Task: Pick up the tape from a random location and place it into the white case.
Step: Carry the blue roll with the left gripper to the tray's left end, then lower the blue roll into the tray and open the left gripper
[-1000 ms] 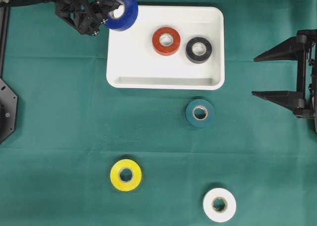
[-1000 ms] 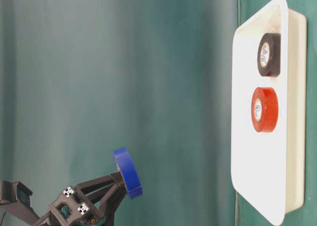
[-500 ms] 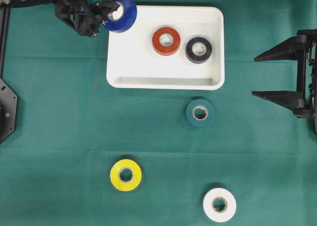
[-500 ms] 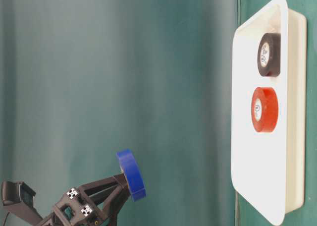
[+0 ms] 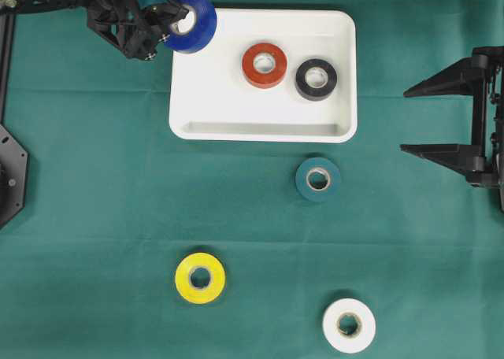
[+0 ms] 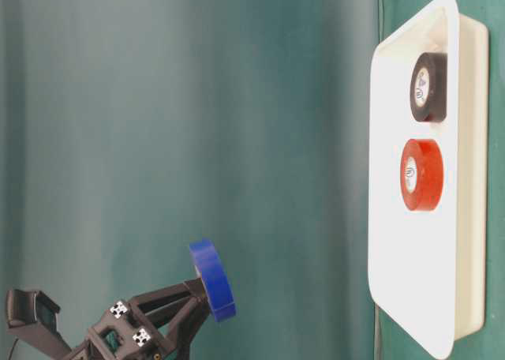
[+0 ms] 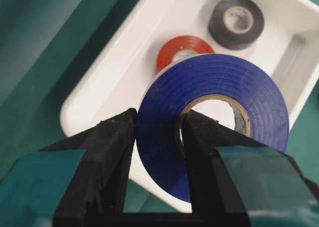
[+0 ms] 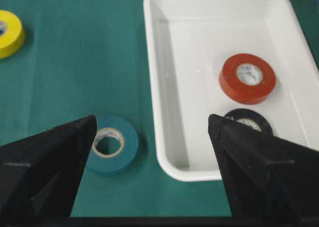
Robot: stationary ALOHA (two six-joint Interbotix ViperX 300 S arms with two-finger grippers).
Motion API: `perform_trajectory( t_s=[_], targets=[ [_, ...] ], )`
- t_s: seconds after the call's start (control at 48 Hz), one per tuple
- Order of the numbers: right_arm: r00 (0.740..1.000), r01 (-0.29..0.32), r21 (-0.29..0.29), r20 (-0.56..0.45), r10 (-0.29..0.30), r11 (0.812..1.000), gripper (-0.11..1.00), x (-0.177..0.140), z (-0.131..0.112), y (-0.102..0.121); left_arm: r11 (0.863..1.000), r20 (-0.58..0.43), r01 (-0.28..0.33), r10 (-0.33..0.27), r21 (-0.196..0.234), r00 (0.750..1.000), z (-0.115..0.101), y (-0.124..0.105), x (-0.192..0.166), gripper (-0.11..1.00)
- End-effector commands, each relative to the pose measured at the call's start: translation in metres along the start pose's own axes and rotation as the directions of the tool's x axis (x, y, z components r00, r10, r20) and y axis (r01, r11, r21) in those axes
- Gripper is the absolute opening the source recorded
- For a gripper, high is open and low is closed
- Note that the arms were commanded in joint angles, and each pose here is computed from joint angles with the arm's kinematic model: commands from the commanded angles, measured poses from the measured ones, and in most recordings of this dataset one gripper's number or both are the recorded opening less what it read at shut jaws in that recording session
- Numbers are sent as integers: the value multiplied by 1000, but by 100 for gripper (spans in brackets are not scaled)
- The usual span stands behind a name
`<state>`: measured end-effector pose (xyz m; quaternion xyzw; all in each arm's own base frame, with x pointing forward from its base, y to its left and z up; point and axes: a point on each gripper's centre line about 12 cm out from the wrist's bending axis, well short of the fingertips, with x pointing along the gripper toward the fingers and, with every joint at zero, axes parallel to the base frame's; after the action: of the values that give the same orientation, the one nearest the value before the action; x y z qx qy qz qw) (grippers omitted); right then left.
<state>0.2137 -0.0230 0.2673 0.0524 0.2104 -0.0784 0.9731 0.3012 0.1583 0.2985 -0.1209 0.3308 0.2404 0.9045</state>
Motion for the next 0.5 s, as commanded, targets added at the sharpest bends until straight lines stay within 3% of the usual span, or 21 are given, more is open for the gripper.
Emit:
perform_trajectory(
  t_s=[0.0,0.479],
  targets=[
    [1000,-2,1,27,2,1000,87,-2,11,1,1000,23,-1,2,-5,1000,5,1,-4,26],
    [1000,-2,1,29,2,1000,87,-2,11,1,1000,-76,-8,7,-9,997,-48,5,69,26]
  ],
)
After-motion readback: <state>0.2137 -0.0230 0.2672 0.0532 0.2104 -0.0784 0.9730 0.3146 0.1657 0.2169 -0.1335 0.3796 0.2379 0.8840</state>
